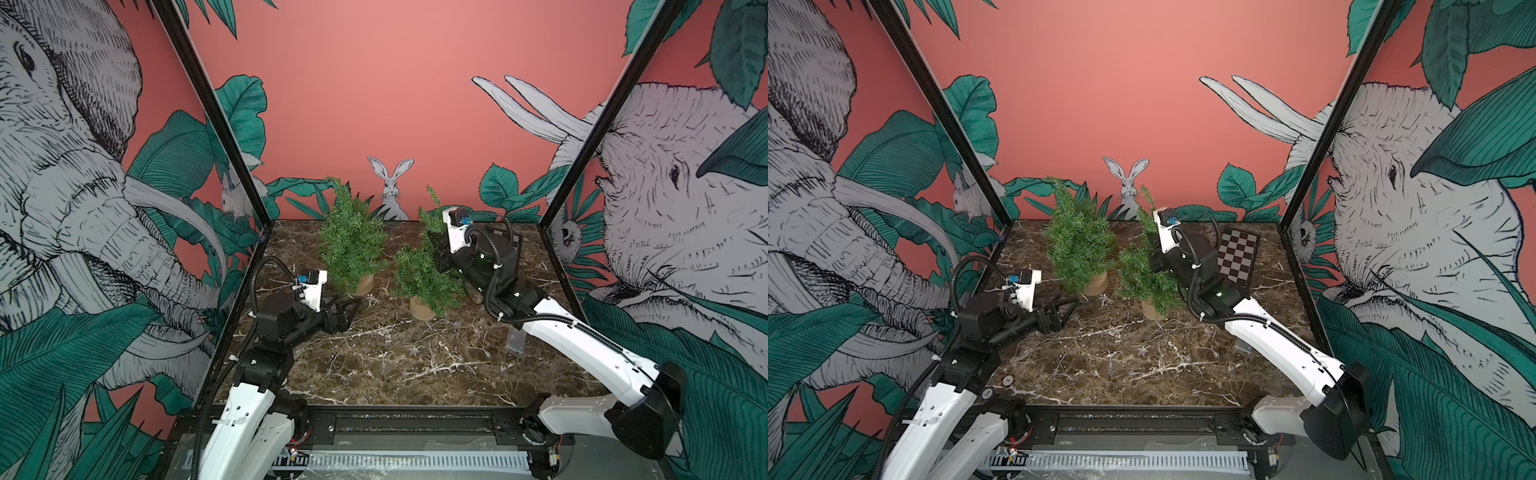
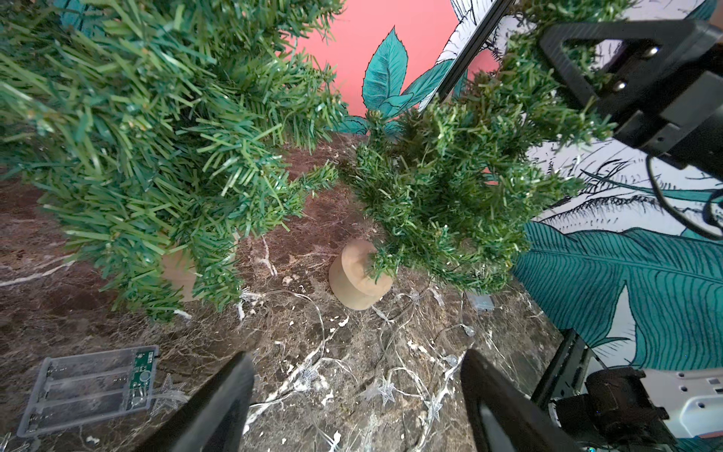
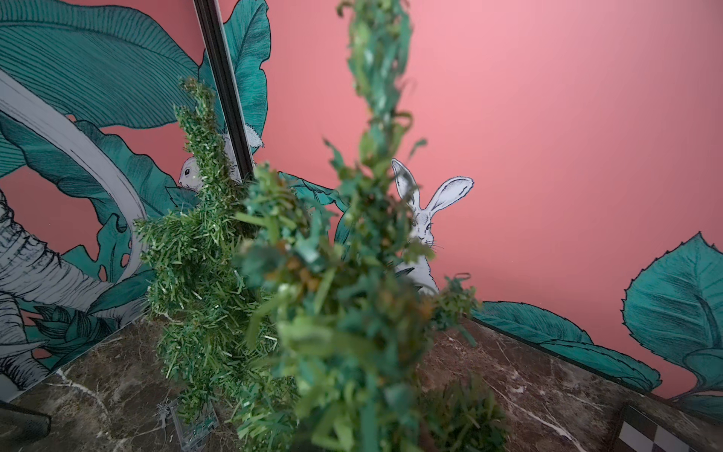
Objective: Wrap string light around the christmas tree
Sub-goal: Place the christmas tree at the center of the board.
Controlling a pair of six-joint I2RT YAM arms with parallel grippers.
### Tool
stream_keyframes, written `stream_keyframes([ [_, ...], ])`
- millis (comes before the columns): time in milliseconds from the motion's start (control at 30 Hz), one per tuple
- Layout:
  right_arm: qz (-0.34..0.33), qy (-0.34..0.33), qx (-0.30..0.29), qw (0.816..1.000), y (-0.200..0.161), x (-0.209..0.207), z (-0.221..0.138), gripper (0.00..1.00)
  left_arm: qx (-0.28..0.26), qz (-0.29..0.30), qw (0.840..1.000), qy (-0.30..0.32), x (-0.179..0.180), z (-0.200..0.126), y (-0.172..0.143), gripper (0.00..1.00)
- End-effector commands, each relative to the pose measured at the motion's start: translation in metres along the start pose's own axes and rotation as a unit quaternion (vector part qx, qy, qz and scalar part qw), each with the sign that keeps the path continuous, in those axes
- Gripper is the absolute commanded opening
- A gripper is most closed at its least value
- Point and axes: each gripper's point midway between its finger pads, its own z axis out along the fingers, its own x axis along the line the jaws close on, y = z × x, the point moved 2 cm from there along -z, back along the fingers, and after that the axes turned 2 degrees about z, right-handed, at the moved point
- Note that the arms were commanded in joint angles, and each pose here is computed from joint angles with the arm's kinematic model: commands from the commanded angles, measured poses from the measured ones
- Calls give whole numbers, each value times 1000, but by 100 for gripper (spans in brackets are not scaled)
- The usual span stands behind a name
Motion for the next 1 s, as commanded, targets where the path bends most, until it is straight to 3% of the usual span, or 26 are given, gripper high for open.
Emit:
stream_keyframes([
  [0, 7, -6, -43, 999, 24, -1, -14, 0, 8, 0, 1000, 6, 3, 0, -4, 85],
  [133, 4, -11, -33, 999, 20, -3, -12, 0, 9, 1, 1000, 7, 3, 1, -5, 85],
  [167, 4, -11, -32, 999, 20, -3, -12, 4, 10, 0, 1000, 7, 3, 1, -5, 85],
  [367, -5, -16, -37, 999, 27, -4, -15, 42, 13, -1, 1000, 10, 4, 2, -6, 85],
  [433, -8, -32, -43, 999, 35, -10, -21, 63, 13, 0, 1000, 12, 5, 1, -6, 85],
  [500, -12, -48, -47, 998, 44, -16, -30, 72, 16, -1, 1000, 17, 7, 1, -7, 85],
  [600, -18, -56, -52, 997, 57, -21, -48, 79, 18, 0, 1000, 24, 8, 1, -7, 85],
  [767, -13, -61, -62, 996, 73, -28, -90, 81, 21, 1, 999, 40, 13, -1, -9, 85],
  [967, 39, -64, -21, 997, 37, -38, -138, 71, 27, 2, 997, 70, 21, -3, -12, 85],
])
